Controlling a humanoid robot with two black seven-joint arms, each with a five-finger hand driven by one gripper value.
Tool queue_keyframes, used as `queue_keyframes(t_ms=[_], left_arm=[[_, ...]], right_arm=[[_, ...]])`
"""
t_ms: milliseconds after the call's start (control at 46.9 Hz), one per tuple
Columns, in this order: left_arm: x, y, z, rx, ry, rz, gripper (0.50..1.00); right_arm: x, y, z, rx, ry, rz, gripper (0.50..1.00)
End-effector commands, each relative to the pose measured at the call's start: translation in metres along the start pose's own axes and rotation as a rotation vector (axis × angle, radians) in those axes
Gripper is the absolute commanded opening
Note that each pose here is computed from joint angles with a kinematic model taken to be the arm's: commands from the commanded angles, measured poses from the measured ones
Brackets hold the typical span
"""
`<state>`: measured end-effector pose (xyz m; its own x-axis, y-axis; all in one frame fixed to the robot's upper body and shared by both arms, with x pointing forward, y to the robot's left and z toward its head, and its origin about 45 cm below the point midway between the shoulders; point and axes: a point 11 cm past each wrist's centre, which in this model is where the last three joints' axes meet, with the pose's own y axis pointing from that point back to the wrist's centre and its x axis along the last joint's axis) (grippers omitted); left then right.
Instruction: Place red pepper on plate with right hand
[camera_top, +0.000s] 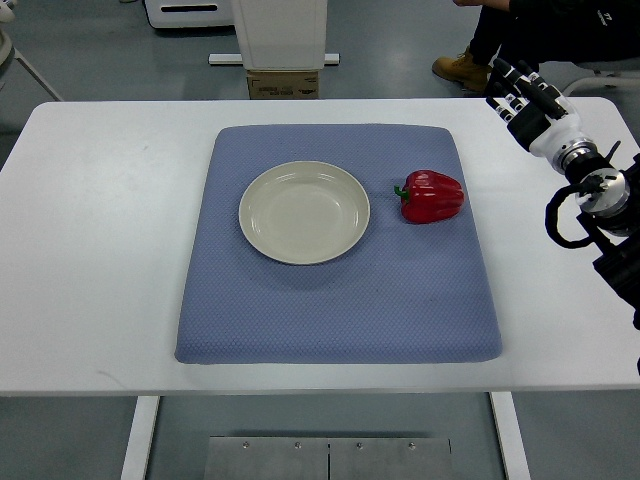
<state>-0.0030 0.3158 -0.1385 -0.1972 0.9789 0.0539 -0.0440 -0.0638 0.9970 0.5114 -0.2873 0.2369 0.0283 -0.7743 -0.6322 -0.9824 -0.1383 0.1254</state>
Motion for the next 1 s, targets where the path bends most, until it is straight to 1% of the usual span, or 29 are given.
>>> queue_keyframes(t_ms=[0,64,171,384,683,832,982], left_arm=[[0.000,0.000,0.000,-0.003,0.007,0.002,1.000],[0.000,0.000,0.000,-0.019,0.018,0.002,1.000],[-0.002,0.000,0.010,-0.041,0.003,-0.003,1.000],[-0.001,0.000,0.006,-0.033,0.003,-0.002,1.000],[-0.001,0.000,0.006,-0.035,0.003,-0.002,1.000],[-0.001,0.000,0.006,-0.033,0.003,-0.002,1.000],[-0.001,0.000,0.006,-0.033,0.003,-0.002,1.000]], right_arm=[[0.000,0.000,0.000,0.002,0.001,0.000,1.000],[0.001,0.000,0.001,0.001,0.001,0.002,1.000],[0.002,0.001,0.000,0.001,0.004,0.006,1.000],[0.014,0.004,-0.018,0.017,0.025,0.027,1.000],[0.020,0.005,-0.020,0.024,0.029,0.050,1.000],[0.045,0.011,-0.041,0.088,0.038,0.126,1.000],[0.043,0.012,-0.053,0.190,0.031,0.119,1.000]])
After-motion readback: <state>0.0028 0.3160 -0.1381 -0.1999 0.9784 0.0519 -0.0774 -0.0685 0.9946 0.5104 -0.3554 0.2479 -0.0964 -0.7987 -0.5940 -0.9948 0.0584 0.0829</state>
